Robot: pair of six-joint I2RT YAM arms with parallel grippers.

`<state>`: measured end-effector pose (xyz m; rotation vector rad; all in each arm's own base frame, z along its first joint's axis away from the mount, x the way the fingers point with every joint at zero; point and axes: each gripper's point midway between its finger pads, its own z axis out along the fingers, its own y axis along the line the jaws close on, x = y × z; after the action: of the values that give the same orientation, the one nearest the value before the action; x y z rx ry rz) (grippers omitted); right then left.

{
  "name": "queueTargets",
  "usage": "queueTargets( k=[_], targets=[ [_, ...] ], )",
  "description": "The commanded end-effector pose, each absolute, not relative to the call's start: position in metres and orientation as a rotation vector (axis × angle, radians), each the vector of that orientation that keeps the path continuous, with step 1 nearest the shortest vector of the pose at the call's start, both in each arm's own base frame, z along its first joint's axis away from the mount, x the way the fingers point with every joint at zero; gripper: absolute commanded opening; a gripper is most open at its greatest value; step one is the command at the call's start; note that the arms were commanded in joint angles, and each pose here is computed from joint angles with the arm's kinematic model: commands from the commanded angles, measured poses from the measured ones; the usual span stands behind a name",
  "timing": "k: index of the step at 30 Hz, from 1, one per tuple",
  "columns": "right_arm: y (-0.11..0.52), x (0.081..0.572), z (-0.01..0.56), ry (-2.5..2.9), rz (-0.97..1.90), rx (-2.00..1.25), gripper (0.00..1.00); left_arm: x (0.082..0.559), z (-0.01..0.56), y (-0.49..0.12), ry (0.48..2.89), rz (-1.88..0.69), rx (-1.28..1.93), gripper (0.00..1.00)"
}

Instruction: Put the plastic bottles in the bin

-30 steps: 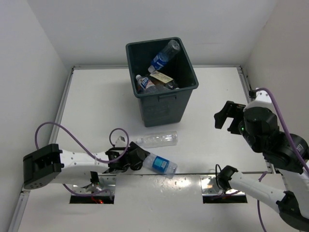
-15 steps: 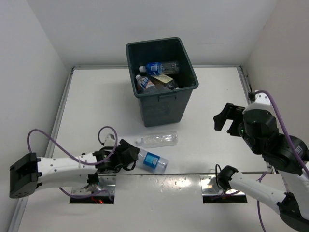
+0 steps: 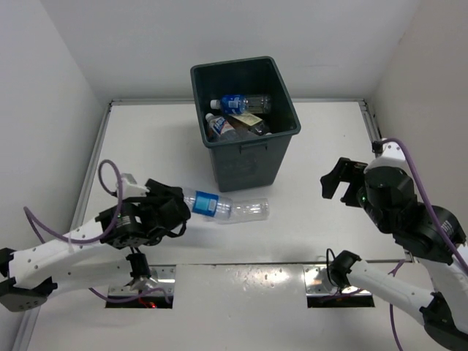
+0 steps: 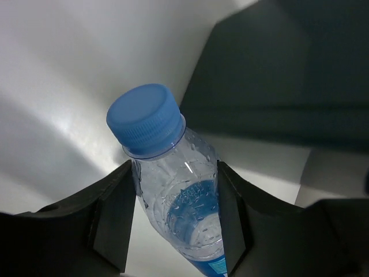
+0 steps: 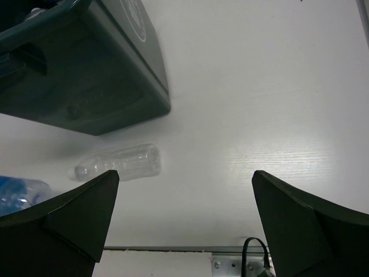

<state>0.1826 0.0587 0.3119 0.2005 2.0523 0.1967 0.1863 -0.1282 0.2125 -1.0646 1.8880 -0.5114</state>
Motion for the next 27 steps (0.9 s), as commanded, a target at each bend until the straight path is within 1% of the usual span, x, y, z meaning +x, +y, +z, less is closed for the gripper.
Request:
queueTargets(
  k=[1,4,5,7,8,10,11,14,15,17,18,23,27],
  targets=[
    [0.058,0.185,0.319,2.008,0.22,0.229,1.0,0.21,0.276,-0.088,1.318,-0.818,-1.634,0.0],
    [0.05,0.181,0.322,1.988,0.208,0.246,1.0,0.215,0.309,-0.076,1.3,-0.757,-1.507,0.0],
    [0.049,0.18,0.32,1.988,0.208,0.246,1.0,0.22,0.325,-0.069,1.245,-0.74,-1.463,0.0],
    [0.045,0.178,0.317,1.99,0.192,0.249,1.0,0.223,0.349,-0.065,1.222,-0.708,-1.382,0.0],
    [0.045,0.178,0.317,1.989,0.192,0.249,1.0,0.223,0.365,-0.064,1.248,-0.653,-1.3,0.0],
    [0.045,0.178,0.317,1.989,0.198,0.259,1.0,0.224,0.401,-0.056,1.176,-0.659,-1.264,0.0],
    [0.044,0.177,0.315,1.989,0.198,0.259,1.0,0.225,0.414,-0.054,1.179,-0.605,-1.203,0.0],
    [0.044,0.177,0.315,1.989,0.198,0.259,1.0,0.225,0.437,-0.05,1.195,-0.538,-1.118,0.0],
    [0.044,0.177,0.315,1.989,0.198,0.259,1.0,0.221,0.445,-0.042,1.224,-0.463,-1.054,0.0],
    [0.044,0.177,0.315,1.989,0.198,0.259,1.0,0.218,0.463,-0.035,1.196,-0.477,-1.062,0.0],
    [0.042,0.176,0.317,1.977,0.196,0.267,1.0,0.216,0.468,-0.03,1.213,-0.426,-1.028,0.0],
    [0.042,0.176,0.314,1.985,0.19,0.264,1.0,0.219,0.502,-0.037,1.202,-0.445,-0.949,0.0],
    [0.043,0.178,0.312,1.985,0.19,0.264,1.0,0.237,0.519,-0.074,1.242,-0.421,-0.815,0.0]
  ],
)
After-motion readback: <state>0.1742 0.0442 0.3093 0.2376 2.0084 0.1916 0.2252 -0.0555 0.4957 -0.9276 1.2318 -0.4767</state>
